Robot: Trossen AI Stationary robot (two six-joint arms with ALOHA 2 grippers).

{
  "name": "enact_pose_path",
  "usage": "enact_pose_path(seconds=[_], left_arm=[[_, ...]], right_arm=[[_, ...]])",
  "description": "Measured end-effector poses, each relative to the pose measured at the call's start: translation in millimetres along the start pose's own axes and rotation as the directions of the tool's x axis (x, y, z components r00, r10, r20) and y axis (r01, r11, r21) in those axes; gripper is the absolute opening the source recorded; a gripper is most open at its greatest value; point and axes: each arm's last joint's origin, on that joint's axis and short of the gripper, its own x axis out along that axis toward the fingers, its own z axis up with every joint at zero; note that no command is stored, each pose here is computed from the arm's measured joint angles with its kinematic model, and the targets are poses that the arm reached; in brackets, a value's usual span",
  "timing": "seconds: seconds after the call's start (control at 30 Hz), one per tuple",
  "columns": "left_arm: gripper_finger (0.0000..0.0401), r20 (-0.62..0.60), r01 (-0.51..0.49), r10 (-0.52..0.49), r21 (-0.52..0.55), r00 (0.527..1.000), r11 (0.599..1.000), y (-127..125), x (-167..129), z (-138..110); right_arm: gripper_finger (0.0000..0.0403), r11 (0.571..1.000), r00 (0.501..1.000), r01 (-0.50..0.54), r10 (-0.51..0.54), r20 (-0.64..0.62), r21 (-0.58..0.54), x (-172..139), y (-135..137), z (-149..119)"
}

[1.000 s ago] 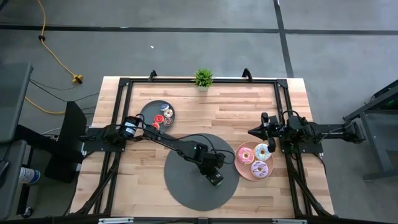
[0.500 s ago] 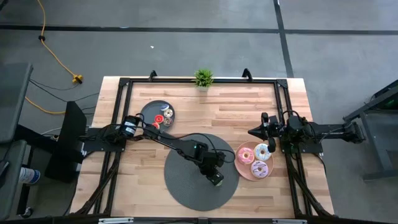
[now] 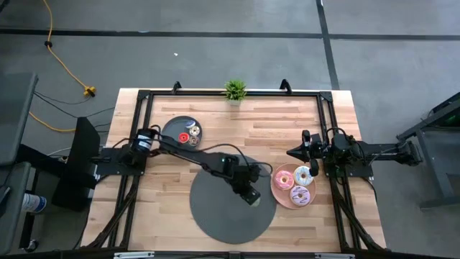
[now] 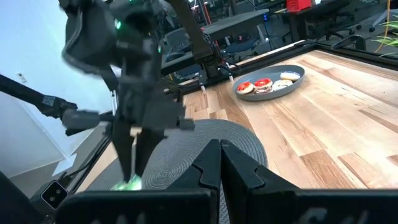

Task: Pick & Place donuts
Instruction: Put the small green donut on the gray plate

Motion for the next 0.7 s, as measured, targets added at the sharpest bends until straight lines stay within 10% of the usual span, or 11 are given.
enact_pose_path(seconds=[0.4,0.7], left_arm=[[0.0055,0.15,-0.054,0.054,0.0,0.987,0.999,12,-75,18],[0.0055,0.251,-0.075,0.114,-0.159,0.961,0.984,79,-124,-8]], right_arm=[[0.0,1.0,1.0,0.0,0.0,-0.001,0.0,0,0,0],[0.0,1.0,1.0,0.002,-0.002,-0.008,0.0,1,0,-1]])
